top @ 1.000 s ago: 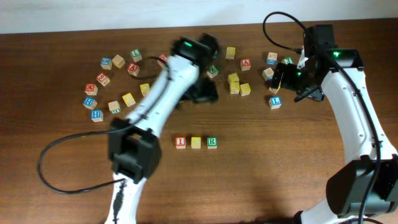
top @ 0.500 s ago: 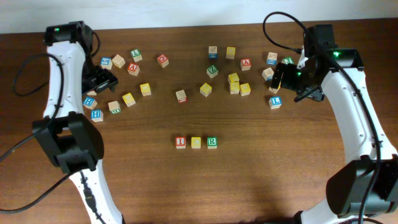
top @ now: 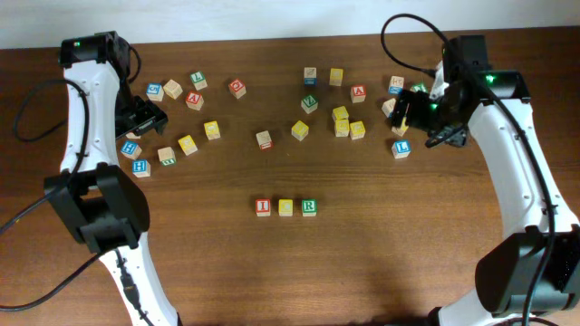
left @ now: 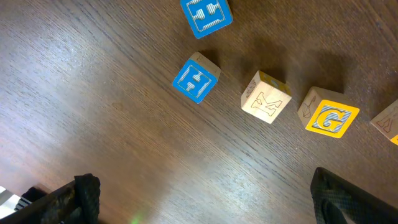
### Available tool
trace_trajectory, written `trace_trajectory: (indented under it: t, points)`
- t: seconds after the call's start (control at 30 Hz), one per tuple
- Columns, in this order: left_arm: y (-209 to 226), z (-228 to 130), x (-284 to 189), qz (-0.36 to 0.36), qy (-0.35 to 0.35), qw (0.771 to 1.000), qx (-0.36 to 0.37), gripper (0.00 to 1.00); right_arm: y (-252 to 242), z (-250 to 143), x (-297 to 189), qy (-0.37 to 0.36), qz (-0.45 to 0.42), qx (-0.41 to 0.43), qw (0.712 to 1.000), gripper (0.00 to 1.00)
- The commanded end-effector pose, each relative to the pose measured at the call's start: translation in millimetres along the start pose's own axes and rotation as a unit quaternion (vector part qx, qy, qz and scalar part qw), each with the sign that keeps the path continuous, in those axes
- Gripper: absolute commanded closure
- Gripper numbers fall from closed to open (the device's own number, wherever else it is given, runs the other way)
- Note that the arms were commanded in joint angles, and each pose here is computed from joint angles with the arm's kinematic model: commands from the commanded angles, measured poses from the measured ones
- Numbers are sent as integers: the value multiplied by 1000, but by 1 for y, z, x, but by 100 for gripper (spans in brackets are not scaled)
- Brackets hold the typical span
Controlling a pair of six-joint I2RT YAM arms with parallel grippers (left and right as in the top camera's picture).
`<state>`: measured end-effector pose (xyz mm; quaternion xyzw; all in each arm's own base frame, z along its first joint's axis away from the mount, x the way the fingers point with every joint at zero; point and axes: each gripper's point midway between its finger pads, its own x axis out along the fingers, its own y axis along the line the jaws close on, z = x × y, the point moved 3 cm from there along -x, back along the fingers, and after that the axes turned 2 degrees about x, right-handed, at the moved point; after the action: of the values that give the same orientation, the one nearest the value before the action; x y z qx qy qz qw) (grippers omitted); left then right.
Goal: Spell out ICRA
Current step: 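Move the right gripper over the red A block at the back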
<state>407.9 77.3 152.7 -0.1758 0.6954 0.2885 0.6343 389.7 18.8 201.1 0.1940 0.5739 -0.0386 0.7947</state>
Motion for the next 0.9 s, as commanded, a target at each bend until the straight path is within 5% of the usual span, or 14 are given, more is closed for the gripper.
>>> trace_trajectory:
  t: [0.0,0.2,0.47,0.73,0.87]
  points:
    - [4,3,-7,1,-13,1000,0,1,54,7,-11,-11,162,-55,985,0]
    - [4,3,-7,1,-13,1000,0,1,89,20,30,-55,107,-192,974,2]
    - [4,3,-7,1,-13,1000,0,1,75,70,95,23,-24,-193,981,2]
    - [4,3,-7,1,-13,1000,0,1,114,111,124,-91,31,-218,971,2]
    - [4,3,-7,1,-13,1000,0,1,95,113,148,-109,-31,-214,970,9]
